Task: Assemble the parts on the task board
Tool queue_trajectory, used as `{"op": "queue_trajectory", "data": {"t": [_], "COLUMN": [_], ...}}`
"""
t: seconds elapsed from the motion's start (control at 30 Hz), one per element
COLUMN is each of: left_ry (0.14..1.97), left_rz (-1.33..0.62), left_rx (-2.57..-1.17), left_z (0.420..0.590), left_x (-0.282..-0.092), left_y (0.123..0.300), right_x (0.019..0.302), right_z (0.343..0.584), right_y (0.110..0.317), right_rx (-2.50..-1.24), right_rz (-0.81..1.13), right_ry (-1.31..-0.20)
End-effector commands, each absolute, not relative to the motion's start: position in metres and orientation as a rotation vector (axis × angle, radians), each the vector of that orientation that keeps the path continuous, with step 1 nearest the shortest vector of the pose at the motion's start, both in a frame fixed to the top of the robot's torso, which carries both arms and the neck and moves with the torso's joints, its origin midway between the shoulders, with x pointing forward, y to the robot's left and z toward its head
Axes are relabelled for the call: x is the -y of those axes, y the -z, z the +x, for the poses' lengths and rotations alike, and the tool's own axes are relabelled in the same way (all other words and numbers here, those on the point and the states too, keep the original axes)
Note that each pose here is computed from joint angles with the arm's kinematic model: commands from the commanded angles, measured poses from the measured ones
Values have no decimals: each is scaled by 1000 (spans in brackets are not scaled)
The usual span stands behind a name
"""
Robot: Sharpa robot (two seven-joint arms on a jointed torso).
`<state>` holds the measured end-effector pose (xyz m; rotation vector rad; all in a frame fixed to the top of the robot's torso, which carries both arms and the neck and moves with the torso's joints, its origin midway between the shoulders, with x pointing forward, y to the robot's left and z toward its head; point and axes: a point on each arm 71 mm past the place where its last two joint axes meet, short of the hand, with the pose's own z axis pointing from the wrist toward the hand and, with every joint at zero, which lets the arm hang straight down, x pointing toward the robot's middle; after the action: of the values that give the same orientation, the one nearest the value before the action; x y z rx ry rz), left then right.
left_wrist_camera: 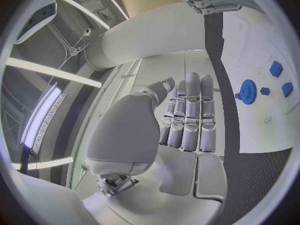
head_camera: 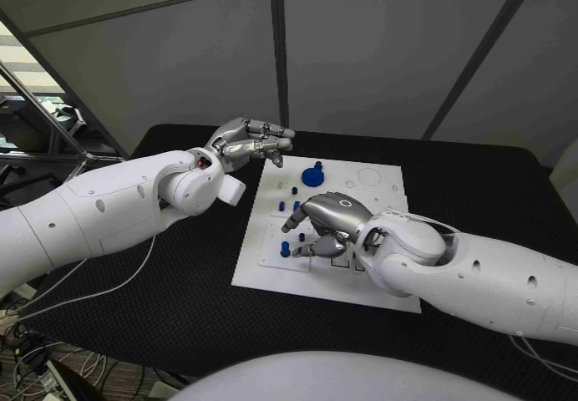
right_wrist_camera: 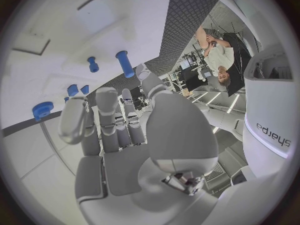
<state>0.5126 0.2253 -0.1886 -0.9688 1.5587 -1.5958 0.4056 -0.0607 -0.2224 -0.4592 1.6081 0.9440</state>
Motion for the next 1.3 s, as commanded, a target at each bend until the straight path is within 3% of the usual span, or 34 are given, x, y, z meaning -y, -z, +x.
{"op": "queue_trajectory", "data": {"t": [0.03, 0.23, 0.4, 0.63, 0.93, 1.3], "left_ry": [1609, 1604, 1602, 1602, 1605, 1602], "left_rz": [-968, -969, -969, -967, -968, -970], "left_rx": [-1561, -1561, -1560, -1562, -1565, -1568], "left_z": [512, 512, 510, 508, 507, 506], "left_x": [-226, -228, -229, -230, -230, -232], "left_y": [188, 188, 187, 188, 189, 190], "right_x": [81, 140, 189, 230, 238, 226], "right_z": [404, 412, 413, 404, 389, 381], "right_y": [215, 207, 207, 209, 222, 243], "right_rx": [-1613, -1727, -1811, -1866, -1904, -1939], "right_rz": [-359, -66, 149, 265, 231, 204], "right_ry": [-958, -879, -750, -550, -387, -360]}}
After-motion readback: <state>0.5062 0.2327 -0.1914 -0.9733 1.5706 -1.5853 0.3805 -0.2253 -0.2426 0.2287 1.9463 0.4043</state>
